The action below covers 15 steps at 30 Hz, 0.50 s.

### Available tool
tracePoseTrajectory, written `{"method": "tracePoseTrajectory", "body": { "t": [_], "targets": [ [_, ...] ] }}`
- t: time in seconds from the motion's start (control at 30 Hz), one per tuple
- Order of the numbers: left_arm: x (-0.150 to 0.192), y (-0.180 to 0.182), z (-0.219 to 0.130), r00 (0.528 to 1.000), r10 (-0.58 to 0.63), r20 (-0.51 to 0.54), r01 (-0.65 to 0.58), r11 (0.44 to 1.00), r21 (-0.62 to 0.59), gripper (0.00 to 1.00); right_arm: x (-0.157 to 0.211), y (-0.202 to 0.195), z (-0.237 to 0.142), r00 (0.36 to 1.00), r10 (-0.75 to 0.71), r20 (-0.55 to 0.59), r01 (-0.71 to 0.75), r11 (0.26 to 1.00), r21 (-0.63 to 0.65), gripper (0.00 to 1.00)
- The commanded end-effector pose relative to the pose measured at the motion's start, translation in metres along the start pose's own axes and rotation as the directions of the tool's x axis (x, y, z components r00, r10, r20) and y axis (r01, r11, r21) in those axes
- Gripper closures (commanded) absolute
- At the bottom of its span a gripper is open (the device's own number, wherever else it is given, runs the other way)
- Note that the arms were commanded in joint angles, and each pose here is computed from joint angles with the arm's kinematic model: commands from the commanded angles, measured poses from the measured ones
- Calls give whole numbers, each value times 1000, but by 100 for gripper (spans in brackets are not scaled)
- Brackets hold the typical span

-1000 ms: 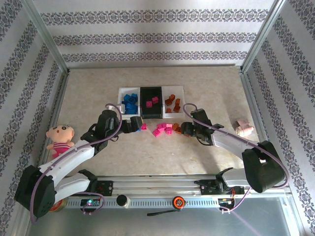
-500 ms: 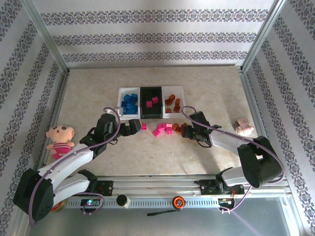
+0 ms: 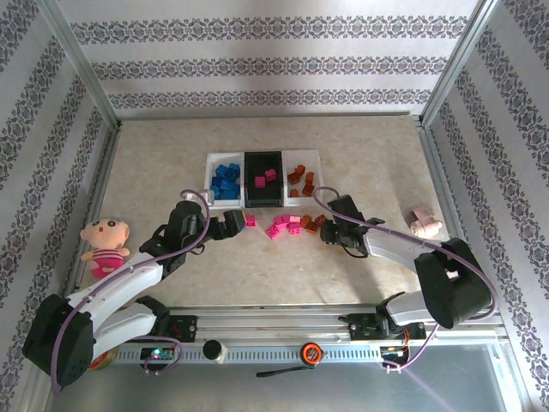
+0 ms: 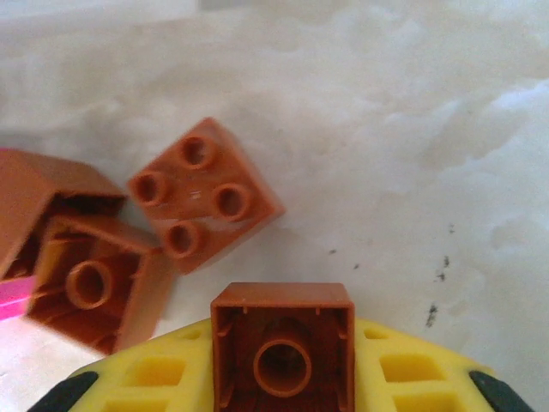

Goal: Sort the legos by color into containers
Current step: Pick up the lego from the center of the table.

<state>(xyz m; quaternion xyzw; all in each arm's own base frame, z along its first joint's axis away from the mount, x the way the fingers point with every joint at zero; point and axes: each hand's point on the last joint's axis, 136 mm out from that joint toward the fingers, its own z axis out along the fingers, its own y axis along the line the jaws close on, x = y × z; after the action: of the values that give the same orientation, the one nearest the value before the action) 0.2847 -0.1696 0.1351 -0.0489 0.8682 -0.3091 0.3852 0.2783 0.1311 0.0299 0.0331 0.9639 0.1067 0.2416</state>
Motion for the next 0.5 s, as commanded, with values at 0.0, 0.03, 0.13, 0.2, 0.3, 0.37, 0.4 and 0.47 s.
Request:
{"method": "tracePoseTrajectory", "body": {
  "t": [0.0, 0.03, 0.13, 0.2, 0.3, 0.37, 0.4, 0.47],
  "targets": [
    [0, -1, -2, 1000, 8, 29, -8, 1000, 9, 0, -16, 22, -27, 995, -51, 80, 57, 996, -73, 74],
    [1, 0, -3, 1000, 7, 29, -8, 1000, 10, 0, -22, 33, -36, 992, -73, 105, 83, 992, -100, 75],
    [6, 3, -3, 1000, 8, 22, -8, 1000, 7, 0, -48, 62, -59, 977, -110, 184, 141, 976, -164, 76],
    [8, 5, -4, 1000, 6, 23, -7, 1000, 8, 0, -67, 77, -65, 970, -114, 215, 155, 971, -184, 76],
    [11, 6, -5, 1000, 0, 23, 0, 1000, 12, 0, -95, 92, -57, 966, -130, 225, 170, 970, -172, 76],
    [11, 6, -6, 1000, -4, 24, 4, 1000, 14, 0, -113, 95, -44, 967, -120, 226, 156, 976, -152, 76],
    [12, 6, -7, 1000, -7, 22, 7, 1000, 17, 0, -124, 97, -38, 968, -107, 229, 143, 979, -147, 76],
    [14, 6, -7, 1000, -9, 20, 9, 1000, 20, 0, -142, 98, -25, 969, -95, 229, 126, 984, -128, 75]
  ]
}}
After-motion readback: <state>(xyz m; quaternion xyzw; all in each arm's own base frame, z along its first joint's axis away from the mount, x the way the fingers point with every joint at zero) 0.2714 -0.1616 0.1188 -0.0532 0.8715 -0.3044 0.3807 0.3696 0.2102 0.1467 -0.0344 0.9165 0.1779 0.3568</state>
